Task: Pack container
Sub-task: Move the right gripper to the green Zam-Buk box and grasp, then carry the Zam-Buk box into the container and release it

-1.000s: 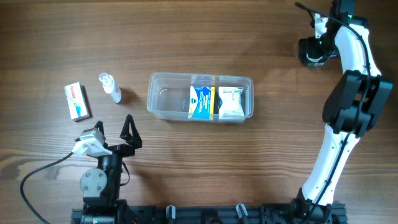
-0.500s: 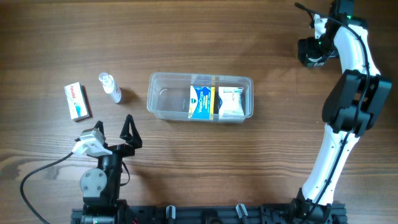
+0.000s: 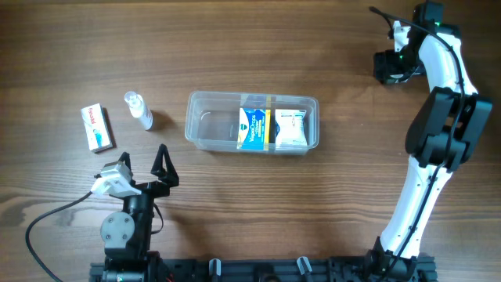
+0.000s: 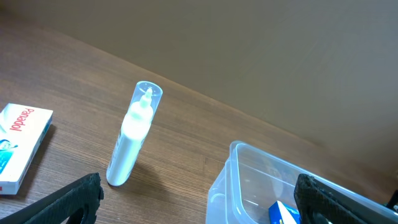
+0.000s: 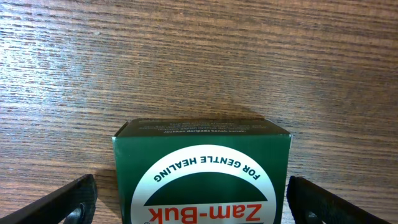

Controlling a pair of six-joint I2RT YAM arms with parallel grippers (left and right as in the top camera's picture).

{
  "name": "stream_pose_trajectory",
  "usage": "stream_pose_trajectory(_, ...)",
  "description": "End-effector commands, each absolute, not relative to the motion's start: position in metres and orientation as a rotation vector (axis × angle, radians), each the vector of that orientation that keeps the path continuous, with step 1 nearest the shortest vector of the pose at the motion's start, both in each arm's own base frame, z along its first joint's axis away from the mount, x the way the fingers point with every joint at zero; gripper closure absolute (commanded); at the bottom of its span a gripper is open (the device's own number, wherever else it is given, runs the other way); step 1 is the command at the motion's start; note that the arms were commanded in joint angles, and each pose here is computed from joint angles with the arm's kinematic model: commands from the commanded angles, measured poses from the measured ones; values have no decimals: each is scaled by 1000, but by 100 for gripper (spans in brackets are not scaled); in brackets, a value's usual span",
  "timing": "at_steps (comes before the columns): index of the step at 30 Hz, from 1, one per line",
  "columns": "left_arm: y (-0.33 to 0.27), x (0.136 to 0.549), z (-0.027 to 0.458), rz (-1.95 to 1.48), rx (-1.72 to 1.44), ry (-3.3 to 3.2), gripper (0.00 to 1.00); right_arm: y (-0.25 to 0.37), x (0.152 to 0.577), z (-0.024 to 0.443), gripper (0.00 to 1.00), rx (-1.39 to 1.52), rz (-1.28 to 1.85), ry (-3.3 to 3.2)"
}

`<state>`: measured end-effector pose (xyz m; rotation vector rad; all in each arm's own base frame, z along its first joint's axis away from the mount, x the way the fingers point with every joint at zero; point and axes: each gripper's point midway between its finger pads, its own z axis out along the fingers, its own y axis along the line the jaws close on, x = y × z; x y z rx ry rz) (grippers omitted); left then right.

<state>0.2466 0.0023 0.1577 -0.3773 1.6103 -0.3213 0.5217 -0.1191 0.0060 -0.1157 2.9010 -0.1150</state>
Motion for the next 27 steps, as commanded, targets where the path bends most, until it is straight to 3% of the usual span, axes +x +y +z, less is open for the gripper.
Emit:
stream_pose_trajectory(1, 5, 246, 158, -294, -372, 1606, 0, -117, 518, -9, 5, -129, -74, 2923)
stream_pose_trajectory(5, 5, 246, 158, -294, -371, 1606, 0, -117, 518, -9, 13, -116, -72, 2923)
stream_pose_trajectory(6, 5, 246, 158, -294, -372, 1606, 0, -117, 518, -9, 17, -115, -72, 2924)
stream_pose_trajectory(7, 5, 246, 158, -294, -372, 1606, 0, -117, 518, -9, 30, -89, -70, 2925)
stream_pose_trajectory(8, 5, 246, 158, -294, -372, 1606, 0, -117, 517, -9, 32, -79, -68, 2927)
stream_pose_trajectory(18, 5, 246, 158, -294, -372, 1606, 0, -112, 520, 26, 37, 4, -62, 2903)
stream_pose_trajectory(27, 5, 246, 158, -294, -372, 1606, 0, -55, 501, 139, 38, 76, 116, 2793)
